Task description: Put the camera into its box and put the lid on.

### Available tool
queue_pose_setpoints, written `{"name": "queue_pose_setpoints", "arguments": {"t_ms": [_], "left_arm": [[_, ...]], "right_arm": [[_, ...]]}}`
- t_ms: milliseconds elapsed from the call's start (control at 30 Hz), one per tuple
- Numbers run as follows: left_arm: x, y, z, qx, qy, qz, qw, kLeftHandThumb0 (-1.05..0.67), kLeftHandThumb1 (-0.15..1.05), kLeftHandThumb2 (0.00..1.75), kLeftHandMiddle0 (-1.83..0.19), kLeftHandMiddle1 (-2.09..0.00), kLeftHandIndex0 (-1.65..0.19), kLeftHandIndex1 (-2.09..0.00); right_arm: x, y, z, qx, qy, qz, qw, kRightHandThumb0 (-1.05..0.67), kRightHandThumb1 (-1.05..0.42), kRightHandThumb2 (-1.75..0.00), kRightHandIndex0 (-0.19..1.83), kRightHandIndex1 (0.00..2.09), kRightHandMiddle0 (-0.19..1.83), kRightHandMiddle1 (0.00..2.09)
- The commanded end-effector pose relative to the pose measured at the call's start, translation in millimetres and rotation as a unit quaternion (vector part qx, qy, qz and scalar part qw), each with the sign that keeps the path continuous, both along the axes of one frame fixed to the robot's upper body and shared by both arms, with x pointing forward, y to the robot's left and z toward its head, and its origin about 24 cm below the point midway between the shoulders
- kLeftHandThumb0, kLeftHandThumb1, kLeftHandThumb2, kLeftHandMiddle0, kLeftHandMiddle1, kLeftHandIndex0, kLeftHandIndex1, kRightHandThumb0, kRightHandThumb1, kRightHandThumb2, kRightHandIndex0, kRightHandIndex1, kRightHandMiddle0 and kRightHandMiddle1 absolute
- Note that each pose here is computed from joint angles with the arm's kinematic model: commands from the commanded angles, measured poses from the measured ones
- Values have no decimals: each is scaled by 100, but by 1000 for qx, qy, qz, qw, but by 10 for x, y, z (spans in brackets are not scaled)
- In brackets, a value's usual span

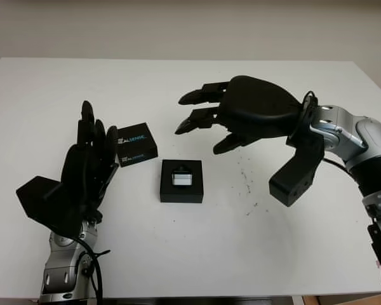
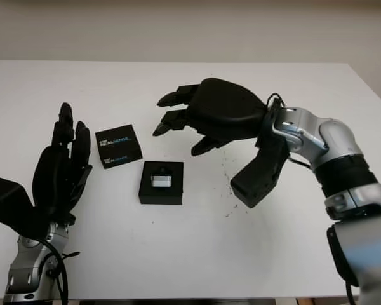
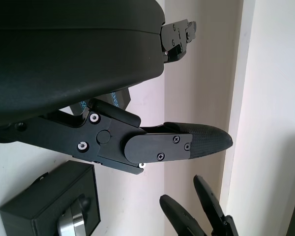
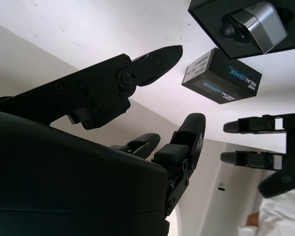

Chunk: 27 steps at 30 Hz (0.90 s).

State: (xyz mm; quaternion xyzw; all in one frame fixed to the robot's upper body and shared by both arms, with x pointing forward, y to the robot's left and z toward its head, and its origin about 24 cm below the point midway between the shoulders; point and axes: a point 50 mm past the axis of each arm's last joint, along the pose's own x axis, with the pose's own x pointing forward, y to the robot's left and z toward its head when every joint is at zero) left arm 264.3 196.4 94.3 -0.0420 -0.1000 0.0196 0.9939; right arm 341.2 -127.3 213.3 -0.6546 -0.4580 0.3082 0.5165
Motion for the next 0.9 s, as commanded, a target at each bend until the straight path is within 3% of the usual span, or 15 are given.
{"name": "queue_pose_setpoints", "arguments": {"t_ms": [0, 433, 867], "left_arm": [[2, -20, 33, 4, -7, -1, 1000, -72, 105, 43, 19, 0, 19, 0], [-2, -25, 21, -2, -5, 0, 1000, -71, 105, 42, 19, 0, 19, 0], [-4, -26, 19, 0, -4, 2, 1000, -72, 105, 41, 19, 0, 19, 0]], "right_arm": [[12, 39, 38, -3, -8, 10, 1000, -34, -86, -6, 40, 22, 50, 45], [34, 239, -122, -11, -13, 53, 998, -34, -86, -5, 34, 23, 44, 50], [21, 297, -222, -44, -14, 72, 996, -34, -85, -5, 32, 22, 38, 53]]}}
